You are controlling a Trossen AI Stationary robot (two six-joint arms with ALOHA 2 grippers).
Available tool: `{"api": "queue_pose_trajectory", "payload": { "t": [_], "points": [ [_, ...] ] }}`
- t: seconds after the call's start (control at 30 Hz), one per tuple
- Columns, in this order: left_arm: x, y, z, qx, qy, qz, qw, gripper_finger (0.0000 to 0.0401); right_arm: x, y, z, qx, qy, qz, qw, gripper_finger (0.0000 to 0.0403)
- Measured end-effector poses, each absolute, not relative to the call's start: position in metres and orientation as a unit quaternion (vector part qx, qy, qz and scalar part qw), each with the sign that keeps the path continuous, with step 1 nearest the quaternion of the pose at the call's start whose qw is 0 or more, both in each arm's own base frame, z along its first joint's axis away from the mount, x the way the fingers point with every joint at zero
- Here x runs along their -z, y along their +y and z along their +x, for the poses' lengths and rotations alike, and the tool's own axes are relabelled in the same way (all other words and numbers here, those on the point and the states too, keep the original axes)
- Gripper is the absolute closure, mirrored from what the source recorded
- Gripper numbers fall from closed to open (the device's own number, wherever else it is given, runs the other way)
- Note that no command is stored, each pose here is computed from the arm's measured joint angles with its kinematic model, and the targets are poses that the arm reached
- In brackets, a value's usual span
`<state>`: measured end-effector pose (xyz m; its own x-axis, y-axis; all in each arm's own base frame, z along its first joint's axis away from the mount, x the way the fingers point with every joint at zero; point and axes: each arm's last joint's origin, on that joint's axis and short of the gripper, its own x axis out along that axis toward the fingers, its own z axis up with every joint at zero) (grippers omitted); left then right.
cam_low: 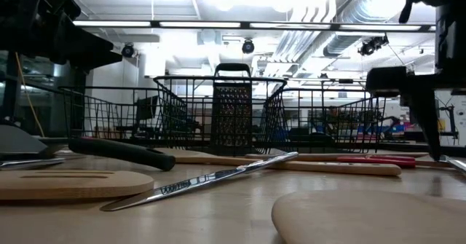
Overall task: Pick & Place Kitchen Items
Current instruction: Put the silver table knife into the right wire basket
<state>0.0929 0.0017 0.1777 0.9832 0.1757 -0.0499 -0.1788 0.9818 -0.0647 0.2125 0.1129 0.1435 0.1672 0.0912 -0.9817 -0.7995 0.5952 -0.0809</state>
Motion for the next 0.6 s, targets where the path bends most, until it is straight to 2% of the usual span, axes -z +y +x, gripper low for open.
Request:
{"api": "queue_pose_trajectory", "payload": {
  "t": [0.17, 0.6],
  "points": [
    [-0.178, 0.002, 0.093, -0.089, 0.022, -0.035, 0.995, 0.0164, -0.143, 0.109, 0.214, -0.313, 0.564, -0.309, 0.699, 0.0178],
    [-0.178, 0.002, 0.093, -0.089, 0.022, -0.035, 0.995, 0.0164, -0.135, 0.101, 0.219, -0.324, 0.580, -0.292, 0.689, 0.0261]
  ]
}}
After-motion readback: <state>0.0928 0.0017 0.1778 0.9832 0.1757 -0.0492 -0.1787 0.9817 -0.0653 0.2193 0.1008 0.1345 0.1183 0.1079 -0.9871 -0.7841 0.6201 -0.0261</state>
